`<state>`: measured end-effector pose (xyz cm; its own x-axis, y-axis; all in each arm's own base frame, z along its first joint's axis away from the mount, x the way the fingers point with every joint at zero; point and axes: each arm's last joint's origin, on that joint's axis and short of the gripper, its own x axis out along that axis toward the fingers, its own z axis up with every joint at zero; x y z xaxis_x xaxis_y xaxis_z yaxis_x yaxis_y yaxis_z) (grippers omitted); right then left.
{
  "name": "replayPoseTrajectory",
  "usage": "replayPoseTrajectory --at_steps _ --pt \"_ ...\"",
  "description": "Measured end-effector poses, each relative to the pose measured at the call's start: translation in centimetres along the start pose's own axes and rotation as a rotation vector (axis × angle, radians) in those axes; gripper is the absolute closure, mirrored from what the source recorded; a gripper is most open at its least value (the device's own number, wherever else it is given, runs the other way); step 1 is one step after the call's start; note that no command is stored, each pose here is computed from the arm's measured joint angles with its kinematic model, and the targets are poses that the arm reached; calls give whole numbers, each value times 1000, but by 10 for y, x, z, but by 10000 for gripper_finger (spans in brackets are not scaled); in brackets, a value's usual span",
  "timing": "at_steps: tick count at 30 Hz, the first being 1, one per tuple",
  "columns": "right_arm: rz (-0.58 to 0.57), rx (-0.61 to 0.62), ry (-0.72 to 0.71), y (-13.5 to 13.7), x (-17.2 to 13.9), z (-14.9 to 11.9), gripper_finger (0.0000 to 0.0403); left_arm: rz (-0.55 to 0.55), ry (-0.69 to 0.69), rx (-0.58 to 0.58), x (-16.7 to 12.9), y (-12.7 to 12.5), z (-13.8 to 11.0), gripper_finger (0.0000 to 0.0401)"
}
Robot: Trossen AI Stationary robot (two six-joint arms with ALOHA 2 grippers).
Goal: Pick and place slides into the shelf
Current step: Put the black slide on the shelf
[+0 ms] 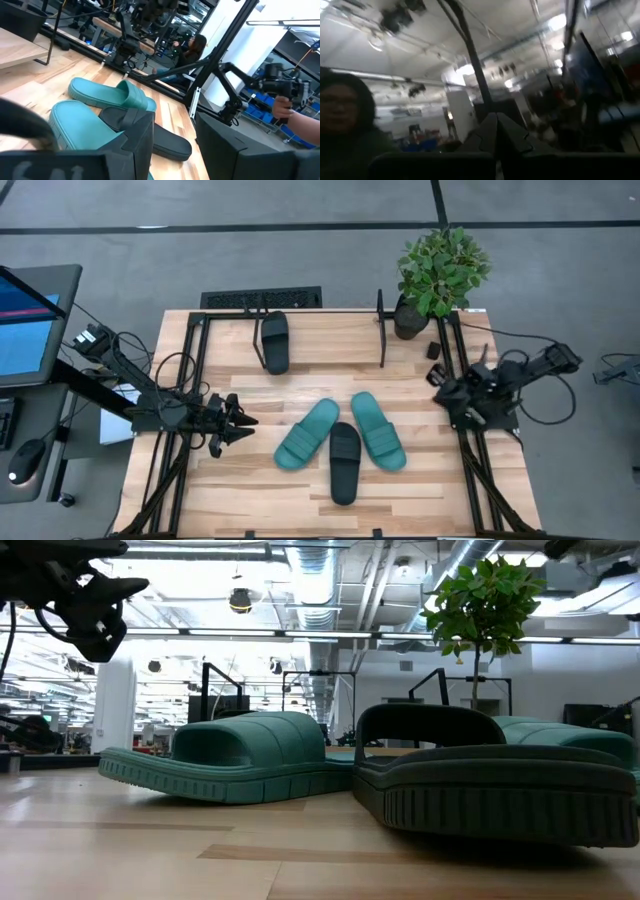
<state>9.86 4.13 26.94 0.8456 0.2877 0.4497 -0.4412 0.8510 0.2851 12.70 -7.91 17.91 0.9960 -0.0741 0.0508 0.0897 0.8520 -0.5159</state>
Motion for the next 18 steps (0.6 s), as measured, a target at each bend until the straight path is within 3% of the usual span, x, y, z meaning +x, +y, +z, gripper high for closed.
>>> replayPoseTrajectory --at_steps 4,10,18 --pt "-120 55 195 1 27 1 401 3 5 3 0 0 -1 266" --pt "-194 75 406 6 67 4 402 4 6 1 0 0 -1 266" --pt "-337 184 722 7 94 -23 402 -3 11 1 0 0 -1 266"
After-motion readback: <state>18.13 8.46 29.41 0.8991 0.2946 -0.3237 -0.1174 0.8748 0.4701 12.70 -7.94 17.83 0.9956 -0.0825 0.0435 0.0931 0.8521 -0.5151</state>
